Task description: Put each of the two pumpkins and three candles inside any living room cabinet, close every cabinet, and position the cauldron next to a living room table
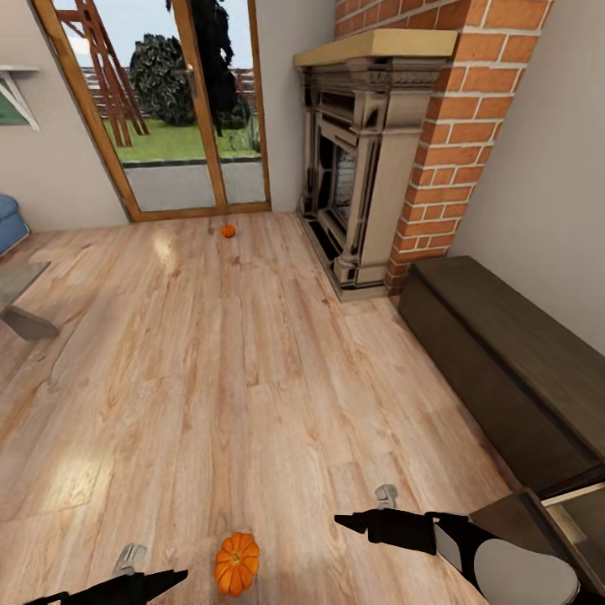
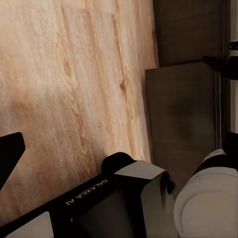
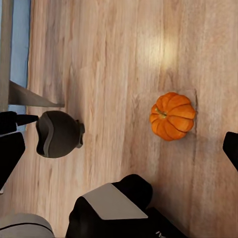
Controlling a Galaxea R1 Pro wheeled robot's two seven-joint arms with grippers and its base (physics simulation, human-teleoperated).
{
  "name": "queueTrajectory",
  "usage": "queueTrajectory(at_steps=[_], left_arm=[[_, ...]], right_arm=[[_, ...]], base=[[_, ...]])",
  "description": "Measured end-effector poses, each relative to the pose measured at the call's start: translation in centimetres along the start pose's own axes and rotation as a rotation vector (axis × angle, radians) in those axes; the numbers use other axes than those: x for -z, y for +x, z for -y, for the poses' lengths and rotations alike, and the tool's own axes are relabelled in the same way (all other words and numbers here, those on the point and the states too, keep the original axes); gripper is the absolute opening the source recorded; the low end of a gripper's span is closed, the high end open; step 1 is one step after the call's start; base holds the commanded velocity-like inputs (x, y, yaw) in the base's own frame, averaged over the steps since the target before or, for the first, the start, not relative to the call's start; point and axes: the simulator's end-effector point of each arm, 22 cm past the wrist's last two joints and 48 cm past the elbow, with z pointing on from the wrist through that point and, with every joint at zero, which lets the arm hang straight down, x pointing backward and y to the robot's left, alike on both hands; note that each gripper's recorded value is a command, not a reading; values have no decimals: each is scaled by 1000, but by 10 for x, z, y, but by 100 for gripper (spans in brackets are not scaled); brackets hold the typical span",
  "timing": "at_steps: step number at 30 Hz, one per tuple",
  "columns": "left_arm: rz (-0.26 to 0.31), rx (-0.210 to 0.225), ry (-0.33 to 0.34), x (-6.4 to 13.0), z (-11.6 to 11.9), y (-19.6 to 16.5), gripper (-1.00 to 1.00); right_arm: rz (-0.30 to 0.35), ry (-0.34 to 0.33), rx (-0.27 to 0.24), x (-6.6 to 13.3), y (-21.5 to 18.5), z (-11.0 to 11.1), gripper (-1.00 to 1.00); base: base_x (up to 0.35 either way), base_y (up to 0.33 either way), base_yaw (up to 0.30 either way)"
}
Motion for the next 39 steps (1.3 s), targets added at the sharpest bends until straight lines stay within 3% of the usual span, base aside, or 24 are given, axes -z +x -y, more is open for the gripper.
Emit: queueTrajectory(at_steps=[17, 24, 27, 36, 39], left_arm=[[6, 6, 6, -20, -25, 10, 100], [5, 1, 7, -27, -36, 14, 100], [2, 2, 12, -33, -40, 18, 100], [9, 6, -1, -38, -59, 23, 100], [11, 7, -3, -41, -64, 25, 100]], right_arm=[[6, -9, -9, -16, 12, 25, 100], [37, -21, 15, -28, -18, 26, 100], [60, -51, -15, -40, -34, 16, 100], [75, -88, -38, -51, -37, 20, 100], [98, -122, -81, -53, -69, 10, 100]], base=[[0, 0, 6], [0, 0, 0], [0, 0, 0], [0, 0, 0], [0, 0, 0]])
